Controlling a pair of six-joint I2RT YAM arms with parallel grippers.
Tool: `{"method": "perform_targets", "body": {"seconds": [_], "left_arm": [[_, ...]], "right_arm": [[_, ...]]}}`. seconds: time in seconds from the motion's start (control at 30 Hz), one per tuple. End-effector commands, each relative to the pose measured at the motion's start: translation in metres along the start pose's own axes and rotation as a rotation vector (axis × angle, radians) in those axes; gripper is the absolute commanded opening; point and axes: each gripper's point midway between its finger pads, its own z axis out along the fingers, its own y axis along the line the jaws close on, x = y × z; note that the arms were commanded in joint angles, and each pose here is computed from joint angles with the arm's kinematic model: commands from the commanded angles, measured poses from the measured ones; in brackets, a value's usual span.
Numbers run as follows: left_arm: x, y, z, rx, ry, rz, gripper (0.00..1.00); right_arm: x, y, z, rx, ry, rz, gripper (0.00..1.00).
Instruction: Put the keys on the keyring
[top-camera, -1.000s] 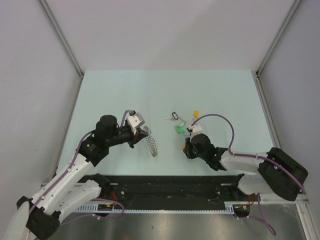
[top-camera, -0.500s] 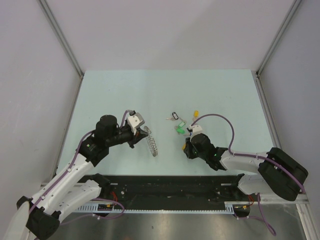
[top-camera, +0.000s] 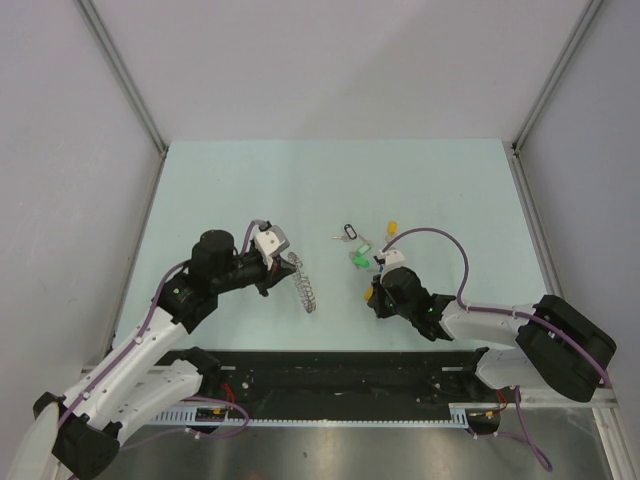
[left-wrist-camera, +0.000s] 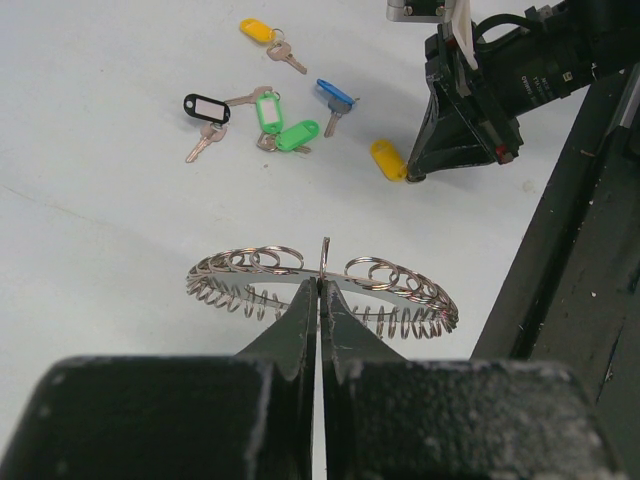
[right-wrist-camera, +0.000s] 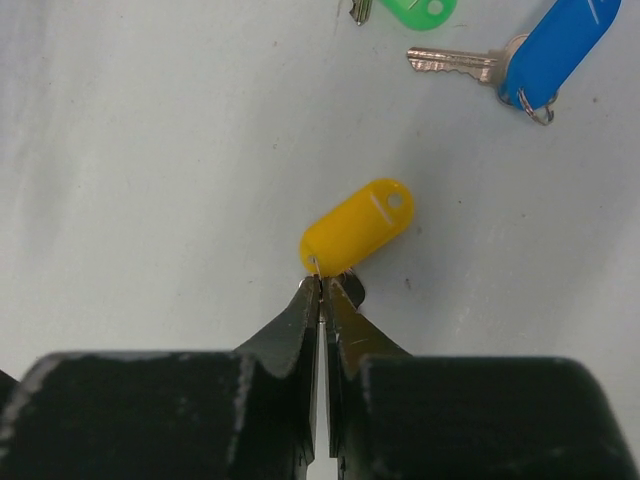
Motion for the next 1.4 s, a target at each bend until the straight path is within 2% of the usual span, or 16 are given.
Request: {"method": "perform_targets", "body": {"seconds": [0.0,0.2,0.4,0.5,0.73,0.93,1.1,1.27,1.37], "left_arm": [[-0.016,-0.004,0.000,0.024,-0.063,0.026,0.00],[-0.016,-0.004,0.000,0.023,-0.062,0.025,0.00],[-0.016,-0.006,0.001,0.038,-0.057,0.024,0.00],[-0.016,-0.006,0.001,0.037,-0.060,0.030,0.00],[-0.015,-0.002,0.000,0.012,-0.057,0.038,0.00],[-0.016,0.000,-0.002,-0.005,-0.058,0.043,0.00],[-0.016,0.002,-0.002,-0.016,-0.058,0.042,0.00],[-0.017,0.005,-0.003,-0.032,-0.061,0.045,0.00],[-0.016,0.006,-0.003,-0.038,-0.059,0.044,0.00]], "right_arm": [[-0.017,0.009,-0.001,-0.022,-0.041,0.011,0.02],[-0.031,0.019,-0.010,-0.060,-0.057,-0.032,0.00],[-0.037,0.025,-0.024,-0.103,-0.007,-0.124,0.00],[-0.036,0.026,-0.028,-0.125,0.044,-0.160,0.00],[-0.020,0.014,-0.029,-0.066,0.272,-0.236,0.00],[-0.019,0.007,-0.027,-0.025,0.381,-0.311,0.00],[-0.024,0.007,-0.017,-0.021,0.403,-0.354,0.00],[-0.067,0.000,-0.013,0.028,0.301,-0.355,0.00],[-0.082,-0.011,-0.023,0.076,0.296,-0.378,0.00]]}}
